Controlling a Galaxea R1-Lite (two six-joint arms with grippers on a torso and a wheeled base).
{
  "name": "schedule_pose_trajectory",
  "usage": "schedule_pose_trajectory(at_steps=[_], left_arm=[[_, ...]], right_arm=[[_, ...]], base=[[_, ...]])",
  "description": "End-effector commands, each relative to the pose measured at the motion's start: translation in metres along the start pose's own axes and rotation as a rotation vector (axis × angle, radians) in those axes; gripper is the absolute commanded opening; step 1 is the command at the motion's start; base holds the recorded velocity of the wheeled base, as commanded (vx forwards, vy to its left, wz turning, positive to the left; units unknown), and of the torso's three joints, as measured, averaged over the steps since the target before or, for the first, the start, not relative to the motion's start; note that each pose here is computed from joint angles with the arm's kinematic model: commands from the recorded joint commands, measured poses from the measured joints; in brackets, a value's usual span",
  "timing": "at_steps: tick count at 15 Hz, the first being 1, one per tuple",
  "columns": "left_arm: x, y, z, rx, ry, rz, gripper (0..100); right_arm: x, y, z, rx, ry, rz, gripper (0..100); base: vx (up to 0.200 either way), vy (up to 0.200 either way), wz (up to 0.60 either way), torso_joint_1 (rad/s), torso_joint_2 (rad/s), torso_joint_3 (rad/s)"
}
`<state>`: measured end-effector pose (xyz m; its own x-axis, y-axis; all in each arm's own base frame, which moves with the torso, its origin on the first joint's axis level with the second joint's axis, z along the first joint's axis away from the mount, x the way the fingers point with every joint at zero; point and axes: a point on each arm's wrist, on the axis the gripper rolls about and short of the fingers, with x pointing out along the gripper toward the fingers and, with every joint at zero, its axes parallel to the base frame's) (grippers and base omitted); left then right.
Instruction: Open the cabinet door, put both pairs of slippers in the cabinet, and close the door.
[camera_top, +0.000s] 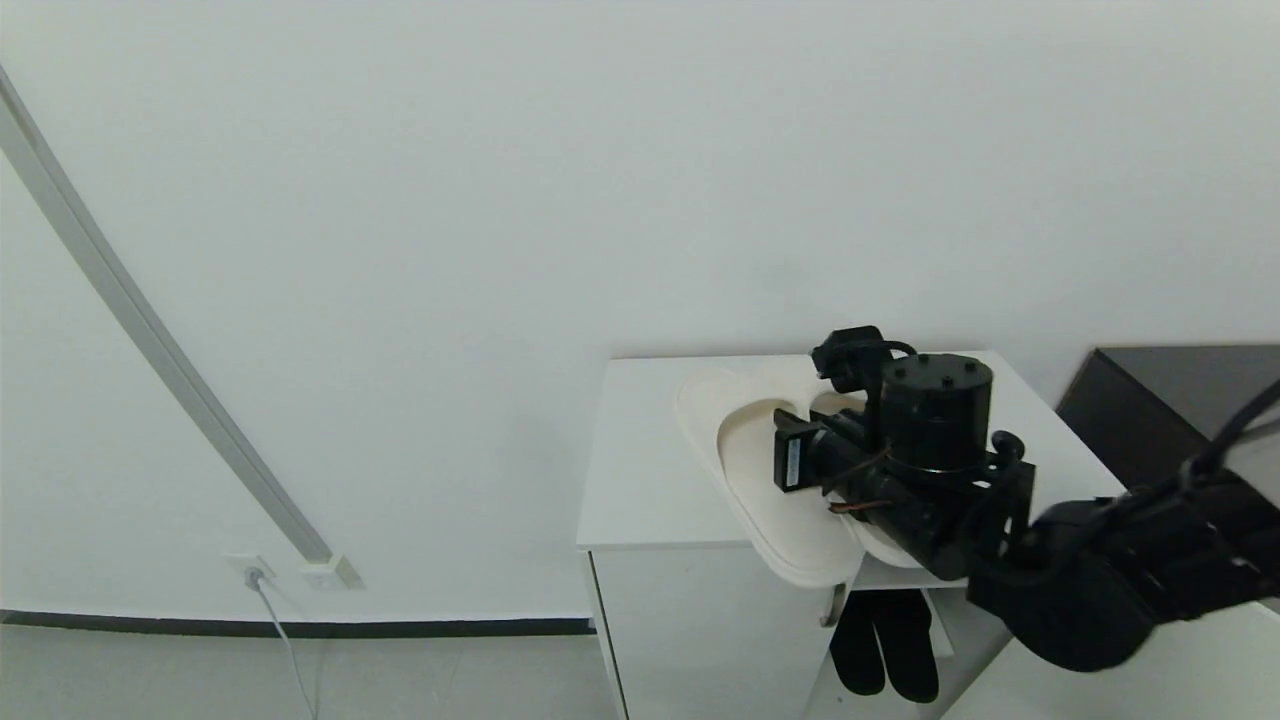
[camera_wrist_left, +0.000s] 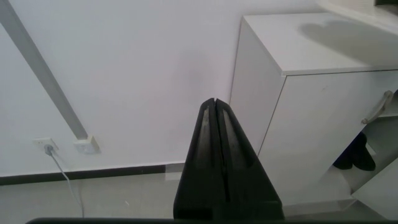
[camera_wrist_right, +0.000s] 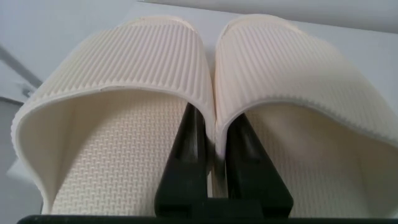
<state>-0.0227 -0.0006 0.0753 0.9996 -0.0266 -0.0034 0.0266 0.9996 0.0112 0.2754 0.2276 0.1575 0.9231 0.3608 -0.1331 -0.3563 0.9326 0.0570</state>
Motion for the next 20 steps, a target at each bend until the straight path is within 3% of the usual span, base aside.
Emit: schedule_pose_trajectory(at_steps=[1, 8, 18, 20], left_arm=[[0.0, 0.0, 0.0, 0.003, 0.0, -0.001, 0], [0.0, 0.0, 0.0, -0.001, 0.0, -0.001, 0], [0.0, 0.0, 0.0, -0.002, 0.0, -0.001, 0], [0.0, 0.0, 0.0, -0.002, 0.0, 0.001, 0]], right_arm=[[-0.058, 0.007, 0.018, 0.009, -0.038, 0.081, 0], [-0.085, 0.006, 0.01, 0.02, -0.008, 0.11, 0], [-0.086, 0.004, -0.002, 0.003, 0.03, 0.106, 0], [-0.089, 0.003, -0.004, 0.0, 0.037, 0.106, 0]], base=[[0.0, 0.0, 0.0, 0.0, 0.0, 0.0], [0.0, 0.0, 0.0, 0.0, 0.0, 0.0], [-0.2, 0.0, 0.0, 0.001, 0.0, 0.002], [0.0, 0.0, 0.0, 0.0, 0.0, 0.0]])
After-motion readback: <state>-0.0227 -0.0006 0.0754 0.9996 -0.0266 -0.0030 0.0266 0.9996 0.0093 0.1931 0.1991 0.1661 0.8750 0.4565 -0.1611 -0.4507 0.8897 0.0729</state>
